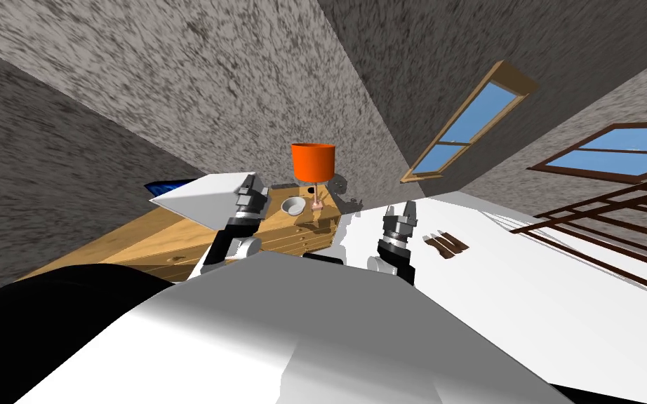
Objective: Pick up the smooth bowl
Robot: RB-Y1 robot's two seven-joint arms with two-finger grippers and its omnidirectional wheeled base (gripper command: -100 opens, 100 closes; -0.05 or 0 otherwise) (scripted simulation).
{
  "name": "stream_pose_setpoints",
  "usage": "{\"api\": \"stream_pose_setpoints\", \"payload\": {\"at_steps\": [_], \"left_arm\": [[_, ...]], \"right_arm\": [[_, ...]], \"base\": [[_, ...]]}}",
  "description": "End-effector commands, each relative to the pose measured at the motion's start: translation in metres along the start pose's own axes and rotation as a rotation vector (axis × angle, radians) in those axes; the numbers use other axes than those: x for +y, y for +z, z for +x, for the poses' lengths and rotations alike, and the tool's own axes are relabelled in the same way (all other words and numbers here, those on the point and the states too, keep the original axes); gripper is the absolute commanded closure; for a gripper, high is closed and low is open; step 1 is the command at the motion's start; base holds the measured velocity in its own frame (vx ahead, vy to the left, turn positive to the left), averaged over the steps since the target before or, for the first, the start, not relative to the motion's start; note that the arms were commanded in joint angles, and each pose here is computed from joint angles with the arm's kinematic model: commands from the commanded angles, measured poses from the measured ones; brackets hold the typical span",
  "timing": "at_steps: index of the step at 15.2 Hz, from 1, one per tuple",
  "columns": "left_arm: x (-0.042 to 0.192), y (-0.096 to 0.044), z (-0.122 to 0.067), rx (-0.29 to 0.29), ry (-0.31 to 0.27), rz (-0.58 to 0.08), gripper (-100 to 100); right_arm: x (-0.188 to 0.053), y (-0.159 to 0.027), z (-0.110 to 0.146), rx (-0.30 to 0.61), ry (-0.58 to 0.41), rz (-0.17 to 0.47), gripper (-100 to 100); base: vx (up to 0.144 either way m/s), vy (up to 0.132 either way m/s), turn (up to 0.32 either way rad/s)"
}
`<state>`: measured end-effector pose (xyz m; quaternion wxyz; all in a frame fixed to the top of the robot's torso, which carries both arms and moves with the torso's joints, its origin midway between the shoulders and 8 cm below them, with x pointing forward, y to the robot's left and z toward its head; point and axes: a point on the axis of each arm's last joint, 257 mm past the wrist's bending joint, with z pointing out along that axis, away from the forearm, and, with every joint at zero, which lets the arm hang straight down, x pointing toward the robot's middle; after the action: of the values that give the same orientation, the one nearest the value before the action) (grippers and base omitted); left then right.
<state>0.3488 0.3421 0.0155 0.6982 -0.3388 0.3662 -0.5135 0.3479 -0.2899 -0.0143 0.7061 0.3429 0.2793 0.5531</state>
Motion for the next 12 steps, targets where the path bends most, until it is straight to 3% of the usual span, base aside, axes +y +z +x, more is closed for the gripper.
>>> {"api": "stream_pose_setpoints", "payload": {"at_steps": [1,11,12], "left_arm": [[0.011,-0.001,-0.009,-0.002,0.016,-0.051,-100],[0.048,-0.007,-0.025,-0.007,0.042,-0.213,-100],[0.055,-0.010,-0.034,-0.014,0.054,-0.246,-100]], "right_arm": [[0.000,0.000,0.000,0.000,0.000,0.000,0],[0.000,0.000,0.000,0.000,0.000,0.000,0],[0.000,0.000,0.000,0.000,0.000,0.000,0]], "base": [[-0.015,0.001,-0.097],[-0.008,-0.003,-0.080],[-0.008,-0.004,-0.116]]}}
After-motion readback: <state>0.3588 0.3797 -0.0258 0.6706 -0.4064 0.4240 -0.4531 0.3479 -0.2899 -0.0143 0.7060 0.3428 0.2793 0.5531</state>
